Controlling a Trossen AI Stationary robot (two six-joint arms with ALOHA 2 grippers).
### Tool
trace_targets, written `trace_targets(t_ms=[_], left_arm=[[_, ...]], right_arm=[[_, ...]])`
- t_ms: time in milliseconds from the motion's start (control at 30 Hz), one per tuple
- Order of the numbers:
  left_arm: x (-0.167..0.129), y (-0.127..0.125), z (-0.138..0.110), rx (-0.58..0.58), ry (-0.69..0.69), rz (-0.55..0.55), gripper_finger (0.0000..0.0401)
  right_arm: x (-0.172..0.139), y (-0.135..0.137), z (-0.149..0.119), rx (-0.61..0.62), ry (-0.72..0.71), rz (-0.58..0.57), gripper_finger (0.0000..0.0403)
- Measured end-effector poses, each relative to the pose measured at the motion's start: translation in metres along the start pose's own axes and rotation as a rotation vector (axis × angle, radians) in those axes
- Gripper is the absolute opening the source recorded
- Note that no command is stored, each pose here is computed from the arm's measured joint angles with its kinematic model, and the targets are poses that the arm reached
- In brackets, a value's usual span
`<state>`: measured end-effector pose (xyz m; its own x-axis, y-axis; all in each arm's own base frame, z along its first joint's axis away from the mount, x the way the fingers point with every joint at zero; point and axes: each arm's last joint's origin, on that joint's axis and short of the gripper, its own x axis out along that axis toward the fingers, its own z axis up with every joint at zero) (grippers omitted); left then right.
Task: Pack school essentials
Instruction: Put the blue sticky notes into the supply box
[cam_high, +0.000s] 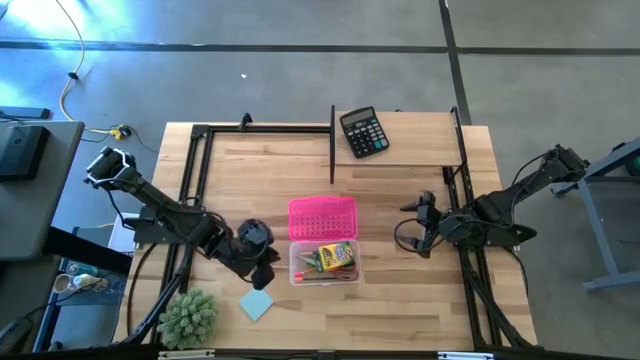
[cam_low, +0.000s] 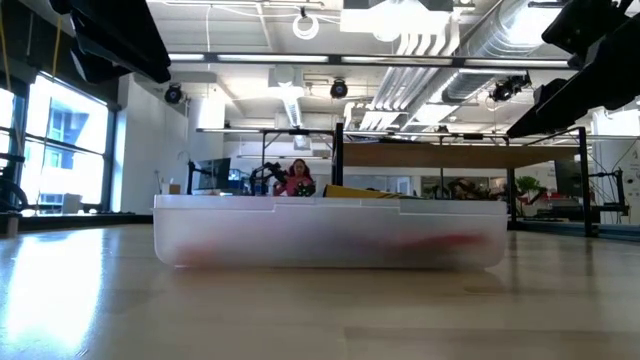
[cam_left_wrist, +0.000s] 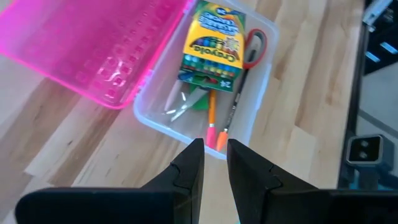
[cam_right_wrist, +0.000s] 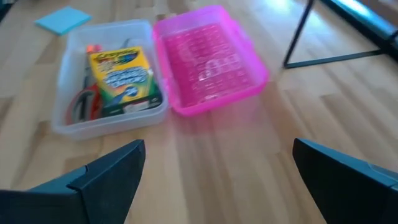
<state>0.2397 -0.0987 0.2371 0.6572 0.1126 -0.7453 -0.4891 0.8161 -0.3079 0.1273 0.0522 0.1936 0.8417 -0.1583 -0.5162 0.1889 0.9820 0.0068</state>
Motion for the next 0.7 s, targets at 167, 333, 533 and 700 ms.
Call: trace_targets(t_ms=[167, 333, 533, 700], left_arm=[[-0.003, -0.001, -0.006, -0.024, -0.026, 0.034, 0.0062], [-0.006, -0.004, -0.012, -0.042, -0.025, 0.04, 0.0062], [-0.005, -0.009, -0.026, -0.069, 0.022, 0.04, 0.0062], [-0.006, -0.017, -0.042, -0.105, 0.053, 0.034, 0.0065]], right_arm=[[0.0, 0.001, 0.0, 0.0, 0.016, 0.038, 0.0398], [0.0, 0.001, 0.0, 0.0, 0.016, 0.038, 0.0398], [0.0, 0.001, -0.001, 0.0, 0.018, 0.041, 0.0398], [0.0, 0.001, -0.001, -0.002, 0.021, 0.039, 0.0398]])
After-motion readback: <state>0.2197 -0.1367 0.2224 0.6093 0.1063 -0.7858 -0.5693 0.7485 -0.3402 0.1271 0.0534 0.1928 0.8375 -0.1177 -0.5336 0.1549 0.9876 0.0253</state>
